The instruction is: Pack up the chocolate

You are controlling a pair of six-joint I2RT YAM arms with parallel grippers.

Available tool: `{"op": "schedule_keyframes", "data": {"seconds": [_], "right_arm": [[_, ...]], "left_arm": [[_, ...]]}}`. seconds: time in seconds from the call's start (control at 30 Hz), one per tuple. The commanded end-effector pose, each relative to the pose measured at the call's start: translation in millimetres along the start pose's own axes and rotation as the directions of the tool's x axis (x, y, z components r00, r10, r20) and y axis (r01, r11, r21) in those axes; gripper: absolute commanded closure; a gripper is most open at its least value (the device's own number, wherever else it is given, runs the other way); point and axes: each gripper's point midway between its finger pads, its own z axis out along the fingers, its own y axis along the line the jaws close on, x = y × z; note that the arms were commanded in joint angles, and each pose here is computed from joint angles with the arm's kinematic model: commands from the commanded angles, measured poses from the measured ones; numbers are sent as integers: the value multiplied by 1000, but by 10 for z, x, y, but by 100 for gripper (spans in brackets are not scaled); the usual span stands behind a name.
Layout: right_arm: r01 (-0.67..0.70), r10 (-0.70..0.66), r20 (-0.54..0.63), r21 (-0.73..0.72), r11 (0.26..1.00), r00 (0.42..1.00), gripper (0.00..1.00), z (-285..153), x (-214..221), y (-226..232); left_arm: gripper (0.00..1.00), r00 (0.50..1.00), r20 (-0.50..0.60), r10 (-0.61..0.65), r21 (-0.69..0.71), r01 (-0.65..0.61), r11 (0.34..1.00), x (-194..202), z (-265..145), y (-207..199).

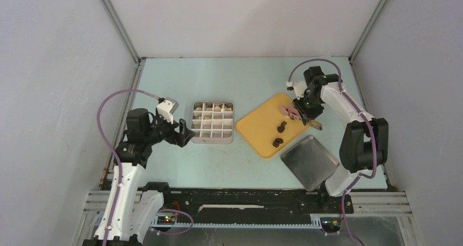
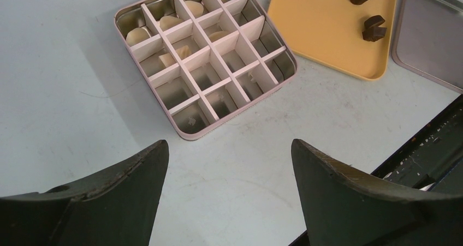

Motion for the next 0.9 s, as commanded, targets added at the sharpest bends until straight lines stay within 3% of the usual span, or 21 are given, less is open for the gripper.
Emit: {"op": "schedule_keyframes", "data": {"seconds": [0.0,0.53,0.87], "right_arm": [[-7,7,-14,23,1000,1000,67,-87,9,-10],[15,-12,-65,34,999,998,68,-66,-85,7],[29,-29,-27,-26,999,999,88,-249,-174,175]], "left_arm": [[13,1000,13,-1,3,1,1000,7,15,11],[13,1000,12,4,10,-4,1000,19,14,-2],[13,1000,13,4,10,-4,1000,9,16,1]]}}
